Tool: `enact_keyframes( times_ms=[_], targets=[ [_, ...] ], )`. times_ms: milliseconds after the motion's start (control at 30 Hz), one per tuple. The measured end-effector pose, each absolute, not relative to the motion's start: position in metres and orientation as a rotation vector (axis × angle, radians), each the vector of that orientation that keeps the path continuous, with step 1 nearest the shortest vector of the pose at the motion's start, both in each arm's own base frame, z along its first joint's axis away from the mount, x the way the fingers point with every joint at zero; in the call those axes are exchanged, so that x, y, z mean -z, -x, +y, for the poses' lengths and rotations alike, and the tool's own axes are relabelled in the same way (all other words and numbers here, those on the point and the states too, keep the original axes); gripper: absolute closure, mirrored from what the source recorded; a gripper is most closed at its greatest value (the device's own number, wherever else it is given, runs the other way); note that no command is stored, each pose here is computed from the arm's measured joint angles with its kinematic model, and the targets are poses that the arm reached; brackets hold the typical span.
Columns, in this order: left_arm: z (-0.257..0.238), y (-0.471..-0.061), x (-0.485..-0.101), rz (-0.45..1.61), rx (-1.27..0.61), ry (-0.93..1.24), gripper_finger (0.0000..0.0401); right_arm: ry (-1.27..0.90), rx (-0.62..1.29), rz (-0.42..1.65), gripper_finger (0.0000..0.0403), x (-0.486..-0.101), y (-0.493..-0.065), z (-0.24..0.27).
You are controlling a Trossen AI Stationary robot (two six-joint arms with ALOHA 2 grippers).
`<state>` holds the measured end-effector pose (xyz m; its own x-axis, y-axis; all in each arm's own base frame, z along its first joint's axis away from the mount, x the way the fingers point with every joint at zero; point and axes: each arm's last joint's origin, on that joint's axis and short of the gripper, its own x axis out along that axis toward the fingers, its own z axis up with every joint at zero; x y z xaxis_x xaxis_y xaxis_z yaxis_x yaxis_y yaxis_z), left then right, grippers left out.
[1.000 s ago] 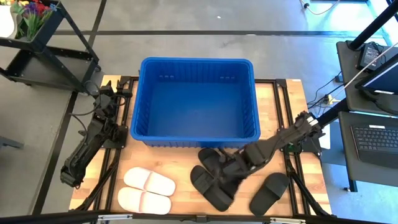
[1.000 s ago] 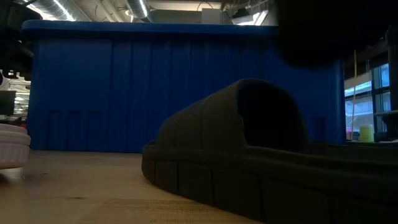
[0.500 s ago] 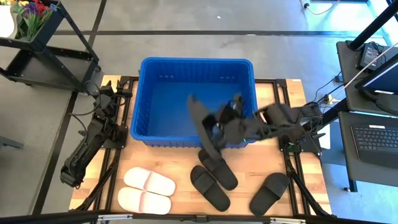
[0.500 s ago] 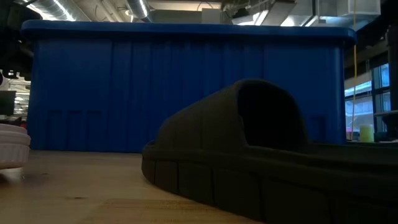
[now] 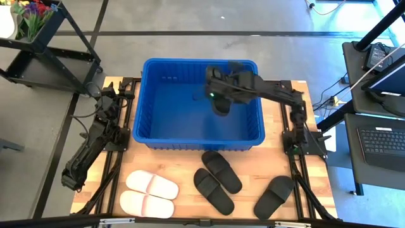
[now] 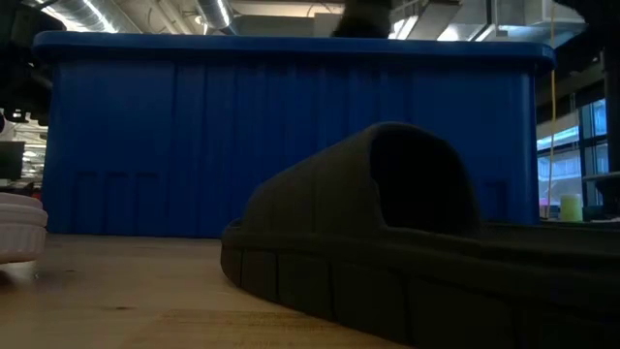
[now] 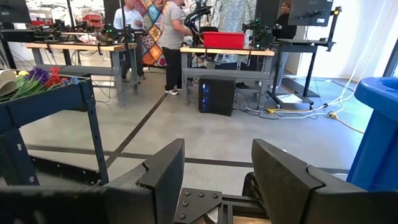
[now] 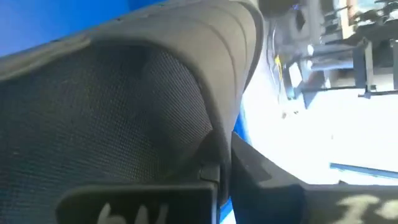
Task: Pick and place slides into bin
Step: Put the black slide into the blue container
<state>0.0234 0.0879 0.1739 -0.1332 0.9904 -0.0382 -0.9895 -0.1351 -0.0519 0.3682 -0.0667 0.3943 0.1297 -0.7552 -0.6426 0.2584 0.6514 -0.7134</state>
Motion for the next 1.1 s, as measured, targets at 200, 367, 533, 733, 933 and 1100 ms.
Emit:
enact_keyframes(
  times_ms=[200,367,533,733,933,1100],
  targets=[
    [0.088,-0.023,-0.174,-0.015,-1.705,0.071,0.0218,0.528,0.825,1.460,0.0390,-0.344,-0.369,-0.106],
    [0.088,-0.023,-0.174,-0.015,-1.705,0.071,0.0218,0.514,0.864,1.568,0.0390,-0.293,-0.365,-0.126],
    [0.088,-0.023,-0.174,-0.014,-1.705,0.071,0.0218,0.506,0.862,1.602,0.0390,-0.241,-0.362,-0.139],
    [0.088,-0.023,-0.174,-0.013,-1.705,0.071,0.0218,0.509,0.828,1.708,0.0389,-0.197,-0.343,-0.153],
    [0.088,-0.023,-0.174,-0.013,-1.705,0.071,0.0218,0.423,0.792,1.741,0.0387,-0.168,-0.327,-0.164],
    [0.088,-0.023,-0.174,-0.013,-1.705,0.071,0.0218,0.416,0.778,1.731,0.0389,-0.155,-0.322,-0.171]
  ],
)
